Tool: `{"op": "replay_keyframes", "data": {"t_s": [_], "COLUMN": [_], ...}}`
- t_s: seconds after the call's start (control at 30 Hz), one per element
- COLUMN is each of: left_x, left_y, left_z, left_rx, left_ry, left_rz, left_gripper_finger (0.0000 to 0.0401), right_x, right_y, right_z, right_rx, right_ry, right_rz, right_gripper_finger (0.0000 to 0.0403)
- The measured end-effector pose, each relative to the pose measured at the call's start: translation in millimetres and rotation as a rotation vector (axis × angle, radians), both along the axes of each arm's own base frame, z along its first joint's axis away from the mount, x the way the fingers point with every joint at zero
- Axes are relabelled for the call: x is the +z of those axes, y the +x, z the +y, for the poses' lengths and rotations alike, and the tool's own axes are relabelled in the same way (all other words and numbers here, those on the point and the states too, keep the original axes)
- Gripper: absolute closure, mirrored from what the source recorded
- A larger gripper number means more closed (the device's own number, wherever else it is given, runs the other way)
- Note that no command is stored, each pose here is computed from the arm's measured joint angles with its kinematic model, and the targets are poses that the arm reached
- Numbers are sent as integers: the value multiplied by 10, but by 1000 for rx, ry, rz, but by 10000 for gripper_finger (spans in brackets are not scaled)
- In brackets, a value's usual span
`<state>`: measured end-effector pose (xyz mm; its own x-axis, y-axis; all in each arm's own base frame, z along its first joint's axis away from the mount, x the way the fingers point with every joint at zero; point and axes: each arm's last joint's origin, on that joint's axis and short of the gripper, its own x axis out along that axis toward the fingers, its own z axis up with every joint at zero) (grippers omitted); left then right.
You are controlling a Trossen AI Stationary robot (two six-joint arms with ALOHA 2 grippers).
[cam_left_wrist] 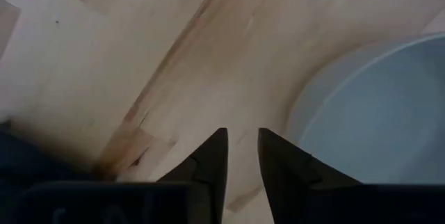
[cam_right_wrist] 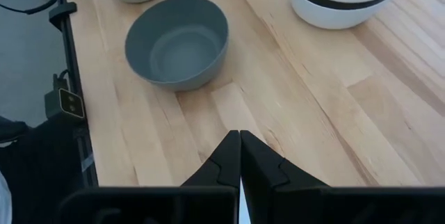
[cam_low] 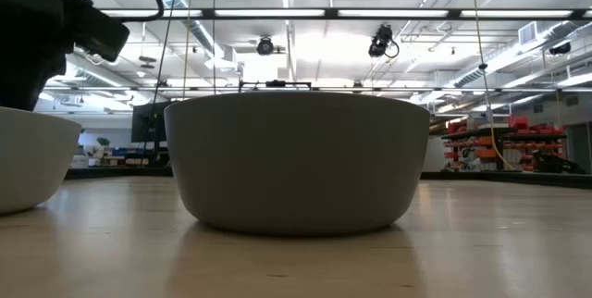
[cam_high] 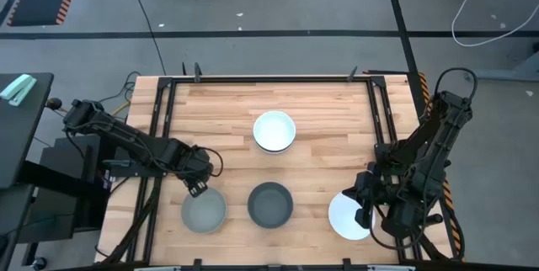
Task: Nest bowls inside each other
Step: Stack the gray bowl on the top white bowl
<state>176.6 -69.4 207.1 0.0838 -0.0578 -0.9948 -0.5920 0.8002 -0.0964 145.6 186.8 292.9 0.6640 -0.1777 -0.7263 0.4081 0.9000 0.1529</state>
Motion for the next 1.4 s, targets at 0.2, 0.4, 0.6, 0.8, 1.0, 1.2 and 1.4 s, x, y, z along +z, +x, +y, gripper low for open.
{"op": "replay_keyframes", "data": {"t_s": [0.2, 0.4, 0.6, 0.8, 1.0, 1.2, 1.4], "left_x": [2, 7, -74, -201, -198, -186, -174], "left_y": [-11, 2, -8, -36, -7, 32, 52], "left_z": [-58, -114, -125, -125, -143, -174, -185], "left_rx": [6, 0, 16, 13, 7, -23, -31], "left_ry": [-9, -25, -41, -80, -109, -164, -180], "left_rz": [-9, -41, -43, -33, -60, -93, -111], "left_gripper_finger": [287, 273, 266, 267, 260, 262, 259], "right_x": [-1, -1, -1, -1, -1, -1, -1], "right_y": [1, 0, 0, 1, 1, 1, 0], "right_z": [0, 1, 1, 1, 1, 1, 1], "right_rx": [1, 1, 1, 1, 1, 1, 1], "right_ry": [3, 3, 4, 4, 4, 4, 4], "right_rz": [4, 4, 4, 4, 4, 4, 4], "right_gripper_finger": [392, 392, 392, 392, 392, 392, 392]}}
